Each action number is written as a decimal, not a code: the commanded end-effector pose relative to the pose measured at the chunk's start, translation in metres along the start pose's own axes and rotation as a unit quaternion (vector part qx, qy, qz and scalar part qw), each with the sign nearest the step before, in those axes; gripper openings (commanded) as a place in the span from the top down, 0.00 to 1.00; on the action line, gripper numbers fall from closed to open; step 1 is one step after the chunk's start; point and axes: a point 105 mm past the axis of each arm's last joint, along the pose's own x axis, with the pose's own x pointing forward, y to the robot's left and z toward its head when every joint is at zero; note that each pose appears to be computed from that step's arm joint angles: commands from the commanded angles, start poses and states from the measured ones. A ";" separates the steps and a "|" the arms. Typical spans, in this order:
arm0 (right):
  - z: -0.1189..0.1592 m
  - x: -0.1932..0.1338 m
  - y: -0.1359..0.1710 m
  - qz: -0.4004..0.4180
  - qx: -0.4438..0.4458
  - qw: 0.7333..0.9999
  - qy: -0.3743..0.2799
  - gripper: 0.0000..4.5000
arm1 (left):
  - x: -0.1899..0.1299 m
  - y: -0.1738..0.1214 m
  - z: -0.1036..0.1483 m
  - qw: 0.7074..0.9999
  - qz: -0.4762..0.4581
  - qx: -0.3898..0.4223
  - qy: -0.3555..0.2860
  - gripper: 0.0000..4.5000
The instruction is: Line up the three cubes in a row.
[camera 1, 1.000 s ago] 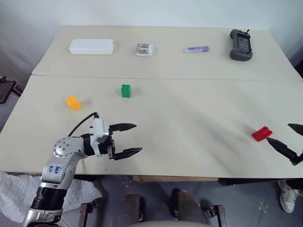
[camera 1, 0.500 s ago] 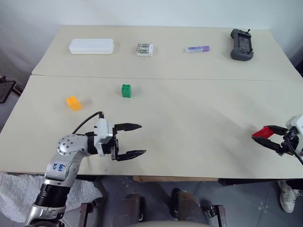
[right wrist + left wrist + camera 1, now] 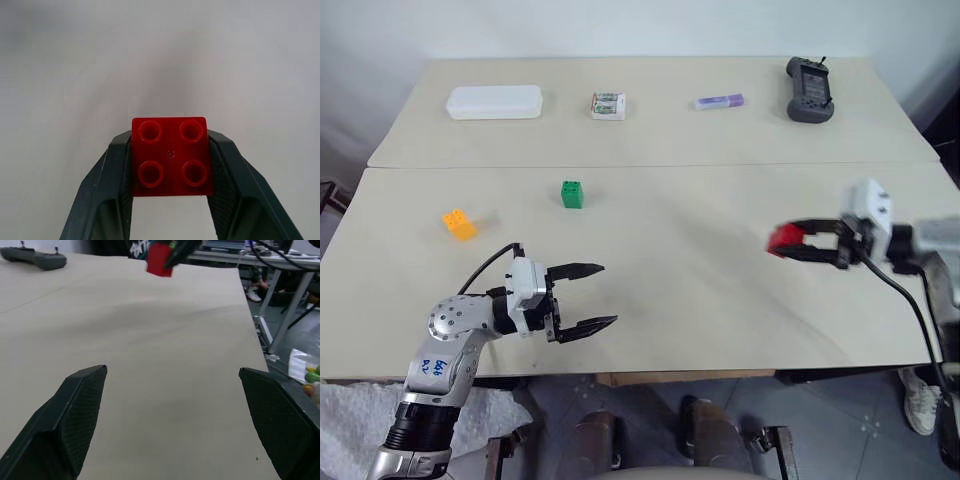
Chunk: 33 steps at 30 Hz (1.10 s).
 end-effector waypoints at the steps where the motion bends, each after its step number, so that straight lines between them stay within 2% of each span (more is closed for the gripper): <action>1: 0.010 0.032 -0.004 0.063 -0.033 0.997 0.006 0.66 | -0.012 0.006 -0.001 0.999 0.032 0.001 -0.001 0.00; 7: -0.003 0.069 -0.011 0.125 -0.053 0.990 0.027 0.66 | -0.022 0.007 -0.001 0.999 0.053 0.006 0.007 0.00; 16: -0.025 0.080 -0.010 0.138 -0.025 0.989 0.044 0.66 | -0.032 0.000 0.003 0.996 0.085 0.012 0.012 0.00; 22: -0.034 0.074 -0.011 0.130 -0.022 0.989 0.061 0.23 | -0.037 -0.001 0.003 0.995 0.093 0.014 0.019 0.00; 25: -0.023 0.070 -0.016 0.118 -0.031 0.992 0.030 0.02 | -0.040 0.002 0.005 0.994 0.104 0.017 0.019 0.00; 30: 0.000 0.055 -0.020 0.096 -0.060 0.993 -0.045 0.01 | -0.058 0.007 0.001 0.987 0.155 0.024 0.035 0.00; 33: 0.018 0.031 -0.004 0.067 -0.075 0.987 -0.125 0.01 | -0.111 0.016 -0.005 0.955 0.296 0.011 0.037 0.00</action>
